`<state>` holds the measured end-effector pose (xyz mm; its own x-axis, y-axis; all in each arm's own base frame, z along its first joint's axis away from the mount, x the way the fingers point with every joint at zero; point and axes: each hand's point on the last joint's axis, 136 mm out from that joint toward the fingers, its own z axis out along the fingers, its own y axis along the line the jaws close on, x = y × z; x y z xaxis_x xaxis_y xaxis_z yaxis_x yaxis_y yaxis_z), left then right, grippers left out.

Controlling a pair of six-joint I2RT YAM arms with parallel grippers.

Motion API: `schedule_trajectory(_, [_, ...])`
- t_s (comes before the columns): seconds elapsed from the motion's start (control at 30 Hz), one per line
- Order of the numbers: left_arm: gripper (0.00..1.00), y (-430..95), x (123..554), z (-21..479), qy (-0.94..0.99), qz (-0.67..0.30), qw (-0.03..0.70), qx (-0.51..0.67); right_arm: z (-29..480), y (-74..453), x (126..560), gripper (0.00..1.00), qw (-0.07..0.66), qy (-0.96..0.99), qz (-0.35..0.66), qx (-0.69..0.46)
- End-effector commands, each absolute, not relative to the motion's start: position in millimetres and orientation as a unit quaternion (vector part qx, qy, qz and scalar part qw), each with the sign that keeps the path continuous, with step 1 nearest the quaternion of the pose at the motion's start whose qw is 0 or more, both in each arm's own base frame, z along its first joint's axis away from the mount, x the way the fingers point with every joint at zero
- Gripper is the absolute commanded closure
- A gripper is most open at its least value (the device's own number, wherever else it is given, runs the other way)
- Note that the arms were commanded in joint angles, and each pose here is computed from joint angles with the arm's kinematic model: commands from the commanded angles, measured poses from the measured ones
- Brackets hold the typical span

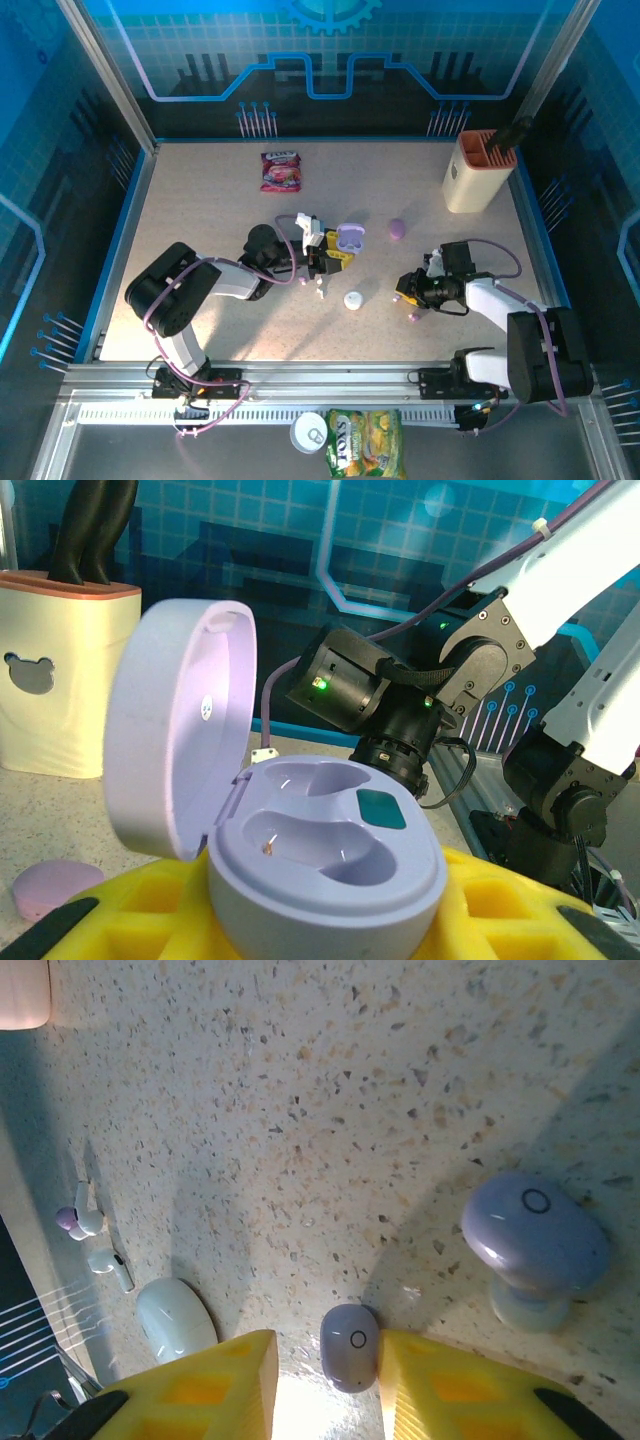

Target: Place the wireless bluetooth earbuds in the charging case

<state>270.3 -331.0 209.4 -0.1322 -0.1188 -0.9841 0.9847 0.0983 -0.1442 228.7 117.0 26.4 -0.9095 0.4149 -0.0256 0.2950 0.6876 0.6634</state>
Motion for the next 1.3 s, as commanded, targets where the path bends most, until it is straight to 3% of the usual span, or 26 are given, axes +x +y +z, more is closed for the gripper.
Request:
schedule_trajectory(0.0, [0.62, -328, 266, 226, 0.501, -0.531, 0.537, 0.423, 20, 119, 222, 0.69, 0.069, 0.913, 0.350, 0.195])
schedule_trajectory(0.47, [0.62, -327, 266, 226, 0.501, -0.529, 0.538, 0.424, 12, 124, 222, 0.71, 0.057, 0.916, 0.349, 0.188])
schedule_trajectory(0.73, [0.62, -327, 266, 225, 0.502, -0.529, 0.537, 0.424, 5, 121, 218, 0.78, 0.054, 0.933, 0.310, 0.173])
schedule_trajectory(1.03, [0.62, -327, 266, 224, 0.502, -0.529, 0.537, 0.425, 6, 123, 218, 0.74, 0.056, 0.951, 0.270, 0.142])
schedule_trajectory(1.27, [0.62, -326, 266, 224, 0.502, -0.528, 0.538, 0.424, 5, 125, 218, 0.78, 0.053, 0.956, 0.255, 0.132])
